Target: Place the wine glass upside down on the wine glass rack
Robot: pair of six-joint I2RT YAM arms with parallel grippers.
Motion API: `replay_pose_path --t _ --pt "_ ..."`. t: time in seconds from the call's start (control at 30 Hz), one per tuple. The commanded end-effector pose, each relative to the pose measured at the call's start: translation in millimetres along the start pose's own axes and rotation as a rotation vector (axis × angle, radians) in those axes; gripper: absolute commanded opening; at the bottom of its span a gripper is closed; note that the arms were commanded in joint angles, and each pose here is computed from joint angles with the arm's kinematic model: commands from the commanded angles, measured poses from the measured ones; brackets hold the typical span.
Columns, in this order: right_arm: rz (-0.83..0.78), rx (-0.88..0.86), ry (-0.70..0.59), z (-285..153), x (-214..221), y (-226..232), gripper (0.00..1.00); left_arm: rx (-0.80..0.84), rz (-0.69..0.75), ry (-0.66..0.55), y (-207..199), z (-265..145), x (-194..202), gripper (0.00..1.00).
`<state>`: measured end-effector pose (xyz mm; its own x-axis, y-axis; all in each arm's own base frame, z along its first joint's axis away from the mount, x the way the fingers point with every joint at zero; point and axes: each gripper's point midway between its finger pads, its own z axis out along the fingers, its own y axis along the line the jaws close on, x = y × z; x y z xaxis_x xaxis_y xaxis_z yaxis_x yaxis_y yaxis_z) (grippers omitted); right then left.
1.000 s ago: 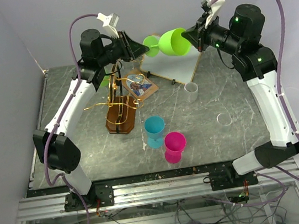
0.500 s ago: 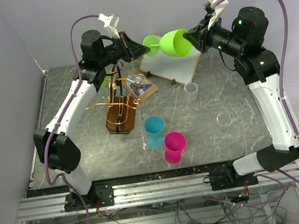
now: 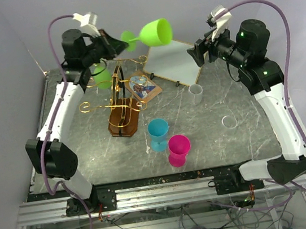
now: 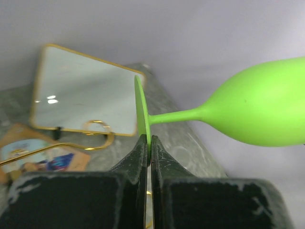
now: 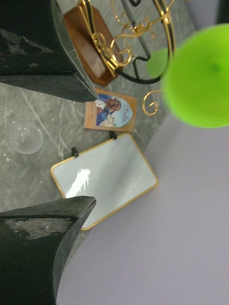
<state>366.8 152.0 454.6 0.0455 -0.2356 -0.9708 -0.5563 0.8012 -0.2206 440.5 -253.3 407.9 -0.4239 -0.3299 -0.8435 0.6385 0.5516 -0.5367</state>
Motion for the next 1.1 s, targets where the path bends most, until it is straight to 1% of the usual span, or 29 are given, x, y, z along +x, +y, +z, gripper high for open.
replay_pose_path --t 0.0,0.07,0.1,0.2,0.33,0.4,0.5,0.6,0.7,0.83,0.97,1.07 --pt "-0.065 0.086 0.006 -11 7 -13 0.81 -0.257 0.040 -0.143 53 -37 -55 0.07" --pt "-0.080 0.094 0.044 -12 26 -13 0.82 -0.353 0.094 -0.171 71 -48 -70 0.07" --pt "-0.092 0.103 0.056 -13 36 -14 0.82 -0.402 0.155 -0.178 79 -52 -77 0.07" --pt "-0.122 0.106 0.104 -22 70 -11 0.82 -0.527 0.276 -0.212 94 -63 -100 0.07" --pt "-0.152 0.077 0.156 -28 113 -1 0.83 -0.651 0.399 -0.249 108 -74 -126 0.07" --pt "-0.141 0.058 0.177 -29 133 4 0.83 -0.710 0.449 -0.260 115 -78 -138 0.07" --pt "-0.099 0.035 0.174 -29 151 6 0.83 -0.777 0.545 -0.261 120 -77 -152 0.07" --pt "-0.075 0.027 0.184 -31 163 3 0.83 -0.838 0.691 -0.243 113 -70 -162 0.07" --pt "-0.066 0.068 0.192 -36 167 -4 0.83 -0.895 0.901 -0.193 103 -60 -168 0.07" --pt "-0.051 0.090 0.203 -40 174 -11 0.83 -0.952 1.071 -0.173 91 -46 -172 0.07" --pt "-0.036 0.089 0.220 -42 183 -14 0.83 -0.994 1.211 -0.125 87 -19 -153 0.07" --pt "-0.020 0.074 0.231 -38 188 -12 0.83 -1.002 1.296 -0.045 94 3 -131 0.07"
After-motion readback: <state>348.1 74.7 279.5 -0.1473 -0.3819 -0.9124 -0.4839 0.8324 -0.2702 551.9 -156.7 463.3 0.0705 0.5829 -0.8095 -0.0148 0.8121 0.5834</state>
